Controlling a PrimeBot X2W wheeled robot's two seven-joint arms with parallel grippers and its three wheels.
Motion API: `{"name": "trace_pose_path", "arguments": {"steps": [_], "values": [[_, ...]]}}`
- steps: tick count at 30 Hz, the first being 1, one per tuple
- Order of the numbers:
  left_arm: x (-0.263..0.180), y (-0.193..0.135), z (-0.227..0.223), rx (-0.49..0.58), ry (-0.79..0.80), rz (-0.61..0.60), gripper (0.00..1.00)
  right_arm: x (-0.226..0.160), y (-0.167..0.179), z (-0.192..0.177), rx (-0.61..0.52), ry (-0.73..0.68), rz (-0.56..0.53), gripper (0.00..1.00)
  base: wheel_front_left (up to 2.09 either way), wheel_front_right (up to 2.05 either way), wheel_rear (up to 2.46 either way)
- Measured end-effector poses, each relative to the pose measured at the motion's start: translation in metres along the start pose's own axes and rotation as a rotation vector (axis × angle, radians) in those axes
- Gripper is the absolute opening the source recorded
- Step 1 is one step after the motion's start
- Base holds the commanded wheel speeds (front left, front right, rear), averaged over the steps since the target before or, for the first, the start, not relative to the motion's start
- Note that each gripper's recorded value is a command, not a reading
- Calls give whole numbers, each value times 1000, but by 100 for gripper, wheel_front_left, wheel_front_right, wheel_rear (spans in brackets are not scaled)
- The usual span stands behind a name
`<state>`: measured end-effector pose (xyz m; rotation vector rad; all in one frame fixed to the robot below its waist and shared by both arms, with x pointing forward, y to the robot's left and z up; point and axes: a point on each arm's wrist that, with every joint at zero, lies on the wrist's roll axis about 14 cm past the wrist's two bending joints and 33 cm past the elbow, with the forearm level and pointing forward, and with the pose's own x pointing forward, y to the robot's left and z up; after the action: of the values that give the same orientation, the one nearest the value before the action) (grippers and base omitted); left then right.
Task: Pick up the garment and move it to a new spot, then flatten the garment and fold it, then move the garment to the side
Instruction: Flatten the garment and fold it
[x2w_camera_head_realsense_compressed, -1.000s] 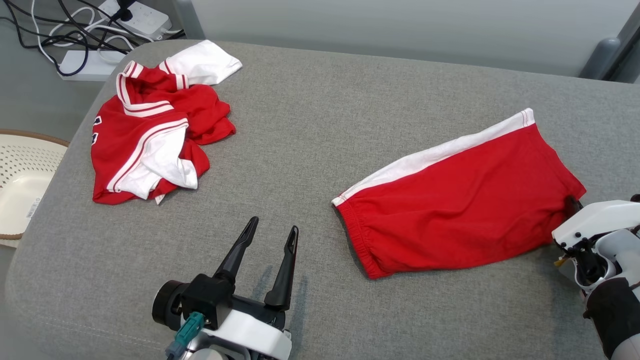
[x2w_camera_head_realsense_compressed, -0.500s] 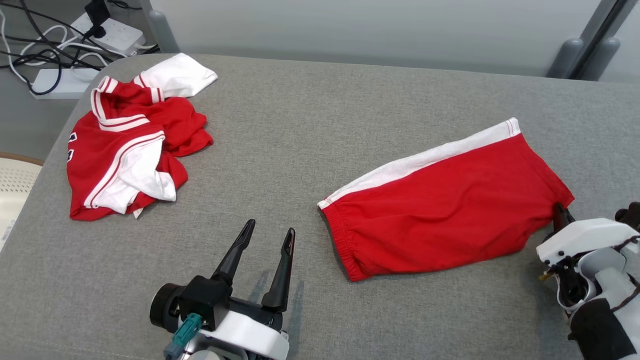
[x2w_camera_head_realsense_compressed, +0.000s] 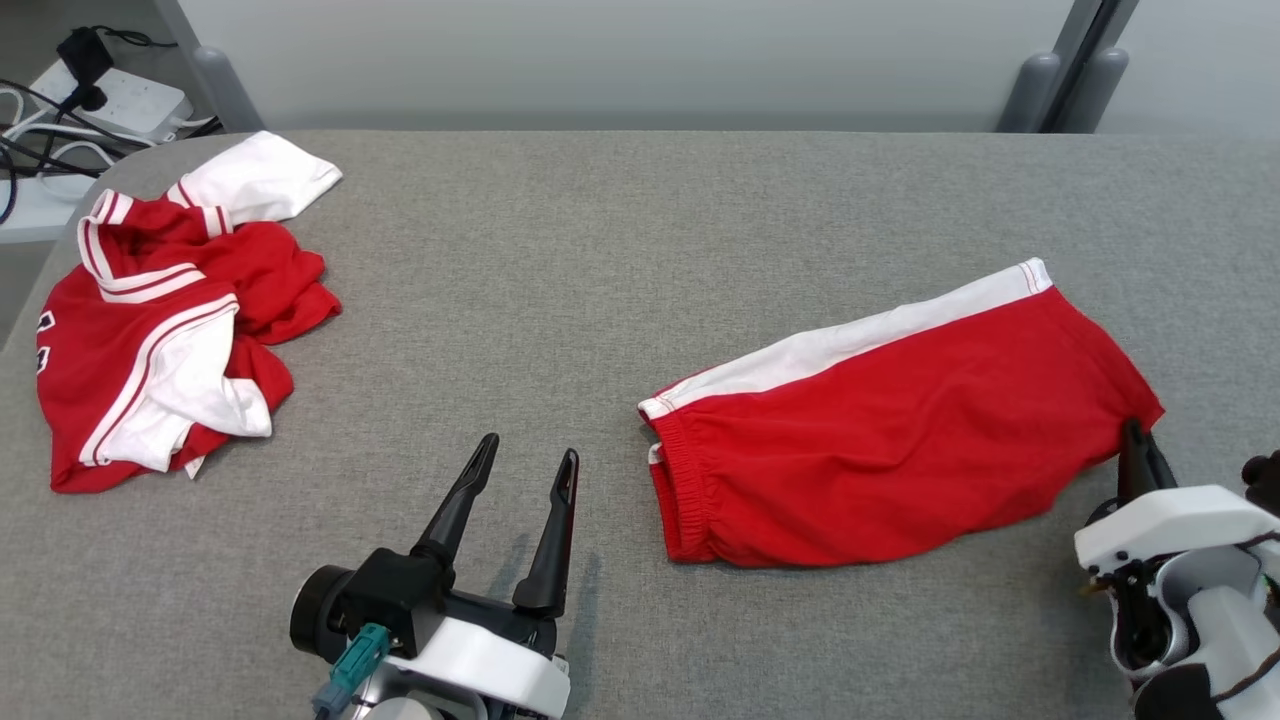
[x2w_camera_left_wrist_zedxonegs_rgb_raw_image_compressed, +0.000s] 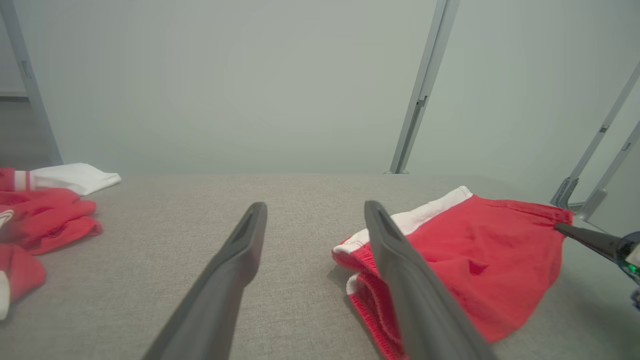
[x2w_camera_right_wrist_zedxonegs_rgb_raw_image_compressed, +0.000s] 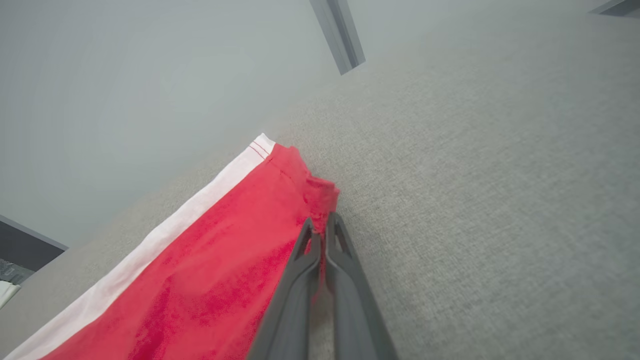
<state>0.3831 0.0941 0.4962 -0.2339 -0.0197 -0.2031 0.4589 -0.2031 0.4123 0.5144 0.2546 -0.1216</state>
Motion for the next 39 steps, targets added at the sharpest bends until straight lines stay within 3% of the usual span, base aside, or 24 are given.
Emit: {"name": "trace_pose_path", "arguments": {"steps": [15, 27, 28, 36, 37, 38, 39], "values": [[7, -16, -2, -8, 4, -51, 100, -40, -37, -12, -40, -27, -111, 0, 0, 0, 0], [9, -21, -4, -10, 8, -67, 100, -52, -50, -26, -83, 18, -136, 0, 0, 0, 0], [10, -21, -4, -11, 8, -67, 100, -53, -50, -27, -83, 20, -138, 4, 0, 0, 0], [11, -21, -6, -12, 14, -67, 100, -59, -53, -39, -80, 57, -142, 0, 0, 0, 0], [11, -21, -7, -12, 16, -68, 100, -61, -54, -42, -79, 64, -143, 12, 0, 0, 0], [11, -21, -7, -12, 16, -69, 100, -62, -54, -43, -79, 65, -144, 48, 0, 0, 0], [11, -21, -7, -12, 16, -69, 100, -63, -55, -43, -80, 66, -145, 100, 0, 0, 0]]}}
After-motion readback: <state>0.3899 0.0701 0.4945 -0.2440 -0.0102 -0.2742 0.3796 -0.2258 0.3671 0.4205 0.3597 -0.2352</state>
